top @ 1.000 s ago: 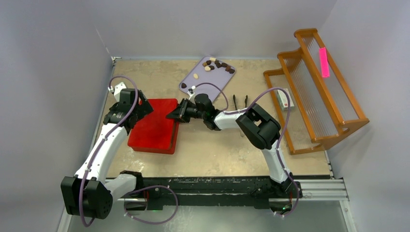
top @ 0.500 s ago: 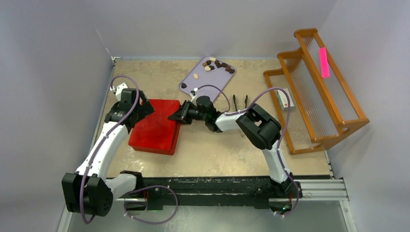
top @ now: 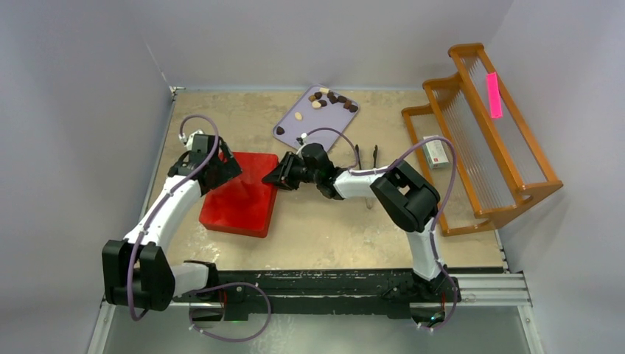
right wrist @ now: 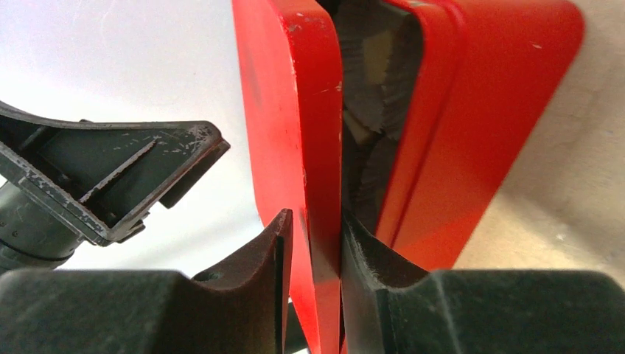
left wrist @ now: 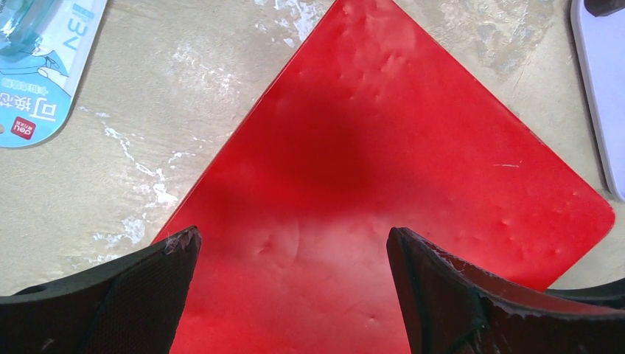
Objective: Pack the chocolate
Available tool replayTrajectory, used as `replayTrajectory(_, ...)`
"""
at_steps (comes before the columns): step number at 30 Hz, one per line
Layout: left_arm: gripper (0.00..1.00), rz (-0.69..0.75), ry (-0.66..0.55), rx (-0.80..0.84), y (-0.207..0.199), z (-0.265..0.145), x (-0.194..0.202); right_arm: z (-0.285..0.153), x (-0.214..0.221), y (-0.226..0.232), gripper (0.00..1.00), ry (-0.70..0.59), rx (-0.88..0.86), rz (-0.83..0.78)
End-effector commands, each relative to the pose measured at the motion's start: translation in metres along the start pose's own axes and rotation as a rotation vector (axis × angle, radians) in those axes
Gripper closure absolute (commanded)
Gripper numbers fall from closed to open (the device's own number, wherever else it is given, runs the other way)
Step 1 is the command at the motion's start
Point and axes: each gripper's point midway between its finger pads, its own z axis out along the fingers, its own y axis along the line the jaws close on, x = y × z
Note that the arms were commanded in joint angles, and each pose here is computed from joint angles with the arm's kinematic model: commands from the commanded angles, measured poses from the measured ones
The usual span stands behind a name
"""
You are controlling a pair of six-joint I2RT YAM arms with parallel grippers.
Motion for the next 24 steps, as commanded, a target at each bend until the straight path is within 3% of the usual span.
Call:
replayTrajectory(1, 0.04, -0.025, -0.001, 0.017, -0.004, 0.007, -0.001, -0.016, -0.01, 0.0, 0.68, -0.038, 0.056, -0.007)
replayTrajectory(15, 0.05, -0.016, 0.046, 0.022, -0.01, 0.016, 0.006, -0.034, -0.028, -0.012, 0.52, -0.119, 0.188, -0.086)
replayTrajectory(24, 0.05, -0.019, 0.071, 0.017, -0.012, 0.023, 0.009, -0.026, -0.032, 0.001, 0.52, -0.078, 0.179, -0.16)
